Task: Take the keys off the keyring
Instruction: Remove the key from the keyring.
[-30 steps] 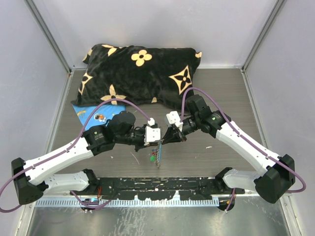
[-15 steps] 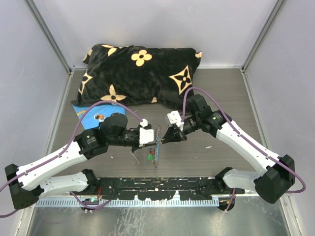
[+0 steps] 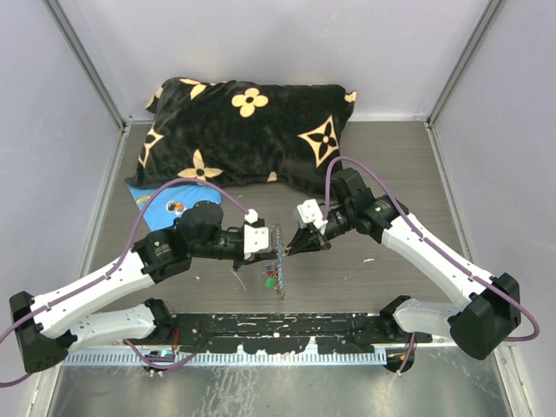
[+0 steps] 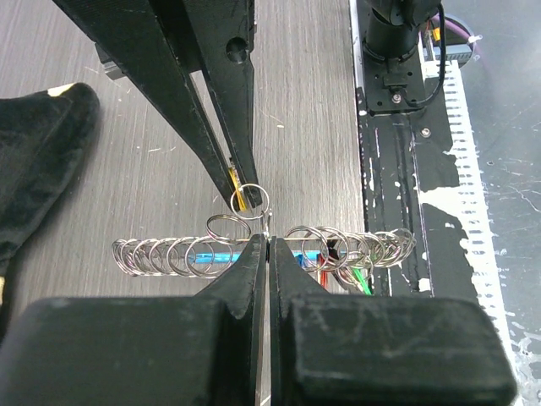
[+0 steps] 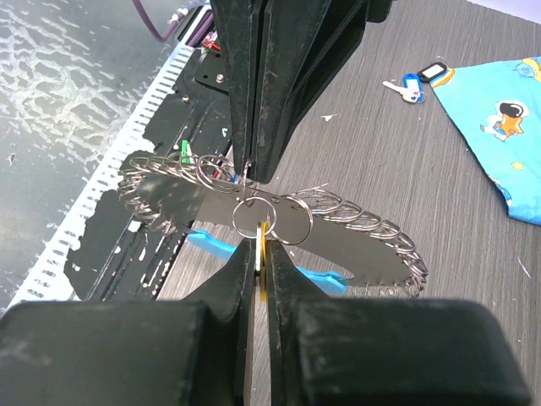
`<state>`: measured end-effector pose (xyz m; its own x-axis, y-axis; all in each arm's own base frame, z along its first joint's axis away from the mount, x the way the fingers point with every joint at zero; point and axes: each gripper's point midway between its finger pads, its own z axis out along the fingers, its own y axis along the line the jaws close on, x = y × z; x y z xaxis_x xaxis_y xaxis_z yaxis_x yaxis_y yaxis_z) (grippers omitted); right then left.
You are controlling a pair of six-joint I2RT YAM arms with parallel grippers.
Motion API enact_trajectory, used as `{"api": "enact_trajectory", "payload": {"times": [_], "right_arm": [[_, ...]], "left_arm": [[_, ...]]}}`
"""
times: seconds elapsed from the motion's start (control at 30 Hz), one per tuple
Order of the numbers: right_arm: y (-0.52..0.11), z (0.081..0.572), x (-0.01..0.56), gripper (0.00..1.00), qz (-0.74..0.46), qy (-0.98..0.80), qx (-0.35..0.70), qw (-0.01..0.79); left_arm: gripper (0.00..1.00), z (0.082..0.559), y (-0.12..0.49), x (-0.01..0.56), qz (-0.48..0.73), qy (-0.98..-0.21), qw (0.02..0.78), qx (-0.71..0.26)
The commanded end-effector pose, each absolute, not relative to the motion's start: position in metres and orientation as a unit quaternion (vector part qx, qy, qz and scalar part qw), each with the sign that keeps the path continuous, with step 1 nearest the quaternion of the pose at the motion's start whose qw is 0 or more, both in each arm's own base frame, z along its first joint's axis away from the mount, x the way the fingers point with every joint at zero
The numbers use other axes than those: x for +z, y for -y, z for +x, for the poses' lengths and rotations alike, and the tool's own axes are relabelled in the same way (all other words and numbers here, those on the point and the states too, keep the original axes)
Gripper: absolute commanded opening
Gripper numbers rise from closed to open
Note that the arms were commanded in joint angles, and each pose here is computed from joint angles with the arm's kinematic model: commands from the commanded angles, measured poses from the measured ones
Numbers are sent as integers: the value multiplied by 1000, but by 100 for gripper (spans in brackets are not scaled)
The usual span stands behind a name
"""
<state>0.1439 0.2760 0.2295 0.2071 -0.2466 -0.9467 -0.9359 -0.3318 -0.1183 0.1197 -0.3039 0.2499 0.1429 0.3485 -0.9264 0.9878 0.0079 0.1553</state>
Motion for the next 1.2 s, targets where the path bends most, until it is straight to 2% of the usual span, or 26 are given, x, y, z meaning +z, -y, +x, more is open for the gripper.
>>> {"api": "enact_trajectory", "payload": {"times": [0.0, 1.0, 1.17], "right_arm": [[-275, 151, 229, 6, -687, -421, 439, 397], [-277, 153, 213, 8, -712, -416, 401, 398], [-276, 151, 213, 14, -713, -413, 403, 398]], "left_arm": [[0, 111, 309, 280, 596, -509, 481, -393], [0, 121, 313, 282, 540, -518, 520, -412], [0, 126, 313, 282, 519, -525, 533, -413]]}}
